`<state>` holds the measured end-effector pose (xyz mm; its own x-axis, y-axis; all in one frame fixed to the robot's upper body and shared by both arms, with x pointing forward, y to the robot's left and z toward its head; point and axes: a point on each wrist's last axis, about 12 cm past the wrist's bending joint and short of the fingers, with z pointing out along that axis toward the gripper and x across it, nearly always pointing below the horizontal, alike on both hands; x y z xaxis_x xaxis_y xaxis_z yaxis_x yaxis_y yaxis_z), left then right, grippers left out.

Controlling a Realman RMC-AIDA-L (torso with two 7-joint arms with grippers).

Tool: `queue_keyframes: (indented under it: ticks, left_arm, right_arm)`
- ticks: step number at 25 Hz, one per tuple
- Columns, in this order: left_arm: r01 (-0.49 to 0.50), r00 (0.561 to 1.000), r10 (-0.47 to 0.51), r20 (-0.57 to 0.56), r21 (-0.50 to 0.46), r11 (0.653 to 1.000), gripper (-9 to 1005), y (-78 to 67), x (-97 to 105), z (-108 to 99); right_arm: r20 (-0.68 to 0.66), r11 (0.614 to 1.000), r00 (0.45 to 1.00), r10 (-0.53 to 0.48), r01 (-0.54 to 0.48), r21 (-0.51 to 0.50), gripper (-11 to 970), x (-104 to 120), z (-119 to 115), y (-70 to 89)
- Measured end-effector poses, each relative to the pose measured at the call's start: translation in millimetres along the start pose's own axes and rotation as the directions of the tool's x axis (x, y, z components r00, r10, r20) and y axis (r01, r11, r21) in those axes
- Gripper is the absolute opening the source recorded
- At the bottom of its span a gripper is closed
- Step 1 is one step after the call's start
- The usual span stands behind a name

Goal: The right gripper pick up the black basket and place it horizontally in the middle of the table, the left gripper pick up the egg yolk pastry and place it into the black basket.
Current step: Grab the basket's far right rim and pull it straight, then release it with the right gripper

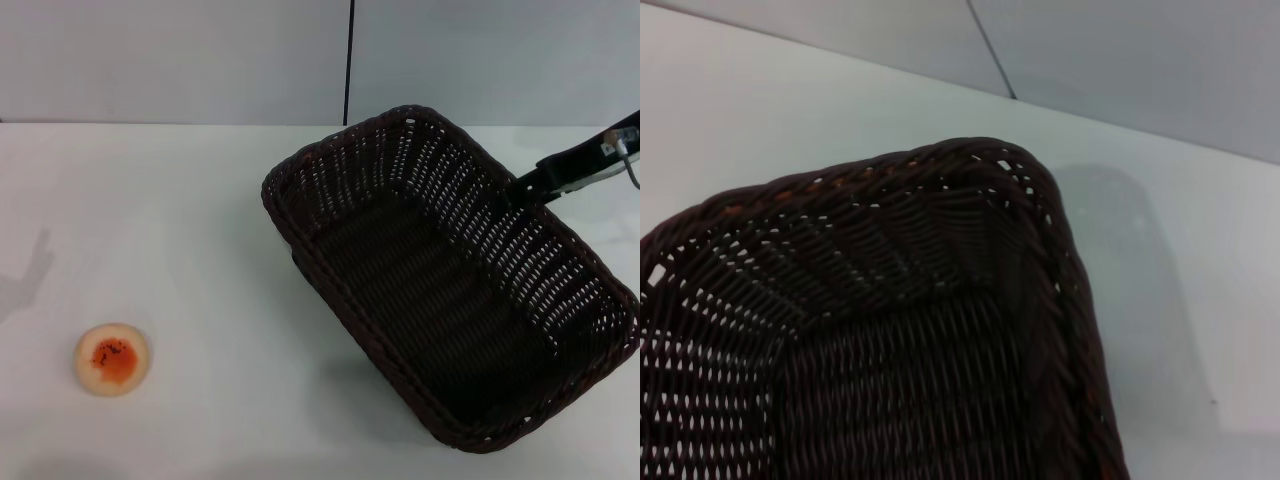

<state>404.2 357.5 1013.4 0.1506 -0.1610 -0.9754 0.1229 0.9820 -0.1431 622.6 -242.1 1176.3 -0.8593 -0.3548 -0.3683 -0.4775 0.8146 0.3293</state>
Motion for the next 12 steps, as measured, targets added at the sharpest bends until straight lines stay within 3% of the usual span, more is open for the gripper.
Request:
queue_keyframes:
  ticks: [8,12]
  left_arm:
    - [0.000,1.000,0.000,-0.005,-0.003,1.000,812,0.0,1,-1]
    - [-0.001,1.000,0.001,-0.009,-0.010,1.000,812,0.4,1,-4]
  right_arm:
    - [0.019,0.997,1.000,0.014,-0.012,-0.074,760,6,18,2.8]
    - [0.017,0.996,1.000,0.022,-0.021,-0.085,628,9,23,1.9]
